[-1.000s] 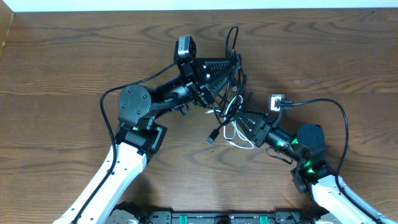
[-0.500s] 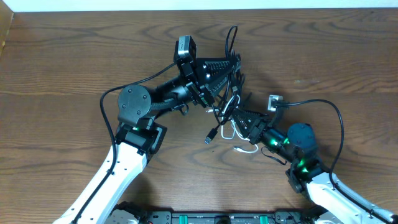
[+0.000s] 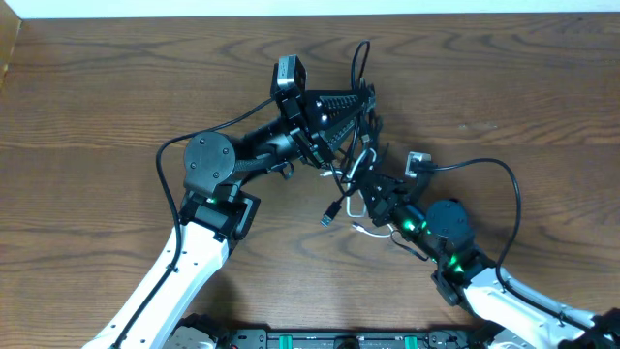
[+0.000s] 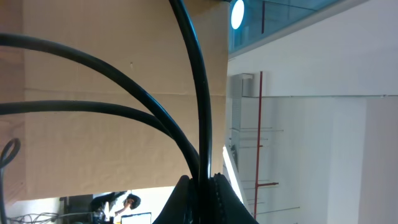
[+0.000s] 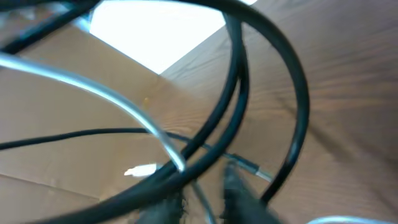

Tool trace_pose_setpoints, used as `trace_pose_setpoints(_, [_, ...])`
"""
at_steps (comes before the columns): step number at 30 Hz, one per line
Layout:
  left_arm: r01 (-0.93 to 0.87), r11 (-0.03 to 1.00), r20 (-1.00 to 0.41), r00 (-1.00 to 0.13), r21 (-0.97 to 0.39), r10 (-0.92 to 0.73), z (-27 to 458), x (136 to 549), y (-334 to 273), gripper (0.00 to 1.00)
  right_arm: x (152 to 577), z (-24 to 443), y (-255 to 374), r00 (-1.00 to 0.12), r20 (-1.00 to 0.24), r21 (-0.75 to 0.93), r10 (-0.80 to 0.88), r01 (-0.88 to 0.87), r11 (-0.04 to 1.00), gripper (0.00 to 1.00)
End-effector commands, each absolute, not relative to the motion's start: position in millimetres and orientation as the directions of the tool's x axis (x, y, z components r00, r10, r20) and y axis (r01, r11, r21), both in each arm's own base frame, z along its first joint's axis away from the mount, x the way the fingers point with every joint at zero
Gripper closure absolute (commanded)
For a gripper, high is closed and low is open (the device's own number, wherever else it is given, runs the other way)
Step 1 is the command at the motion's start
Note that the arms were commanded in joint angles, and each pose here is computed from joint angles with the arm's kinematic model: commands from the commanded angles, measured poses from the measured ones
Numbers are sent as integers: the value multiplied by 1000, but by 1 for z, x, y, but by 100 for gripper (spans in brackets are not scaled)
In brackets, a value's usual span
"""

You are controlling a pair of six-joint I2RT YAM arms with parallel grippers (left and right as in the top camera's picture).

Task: Untangle cables
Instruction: 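Pull the white cable right with the right gripper out of the bundle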

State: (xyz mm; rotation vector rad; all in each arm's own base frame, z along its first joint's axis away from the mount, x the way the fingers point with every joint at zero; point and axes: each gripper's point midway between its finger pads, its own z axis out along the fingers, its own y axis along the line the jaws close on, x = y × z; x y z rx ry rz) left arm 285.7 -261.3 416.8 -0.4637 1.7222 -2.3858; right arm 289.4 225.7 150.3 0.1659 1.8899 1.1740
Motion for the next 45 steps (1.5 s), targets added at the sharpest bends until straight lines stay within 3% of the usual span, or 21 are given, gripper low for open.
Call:
trace_pose_setpoints(1, [-13, -341, 124, -944, -940, -304, 432, 280, -260, 92, 298, 146, 221, -562, -626, 761, 541, -288, 582, 99])
trace_pose_setpoints(5, [-5, -339, 116, -944, -941, -308, 432, 281, -260, 92, 300, 150, 220, -509, -720, 677, 473, -363, 640, 99])
trace_pose_setpoints(11, [160, -245, -50, -914, -956, -402, 424, 293, -251, 92, 305, 154, 200, -488, -730, 661, 478, -327, 676, 99])
trace_pose_setpoints(20, [196, -188, -83, -872, -962, -483, 419, 320, -204, 92, 299, 132, 73, -392, -777, 493, 493, 108, 863, 99])
trace_pose_setpoints(27, [284, -58, -217, -836, -957, -504, 401, 329, -187, 92, 282, 165, 7, -227, -834, 456, 502, 229, 860, 99])
trace_pose_setpoints(31, [227, 29, -209, -831, -973, -516, 373, 340, -180, 92, 275, 177, -22, -140, -849, 454, 509, 297, 840, 99])
trace_pose_setpoints(37, [119, 178, -201, -798, -977, -569, 325, 356, -155, 92, 263, 162, -63, -101, -835, 442, 541, 462, 769, 99])
trace_pose_setpoints(42, [-38, 293, -198, -652, -955, -732, 287, 382, -95, 92, 248, 146, -91, -101, -823, 410, 558, 575, 708, 99])
trace_pose_setpoints(45, [-198, 307, -165, -521, -931, -837, 261, 391, -52, 92, 240, 139, -101, -103, -816, 396, 569, 617, 680, 99])
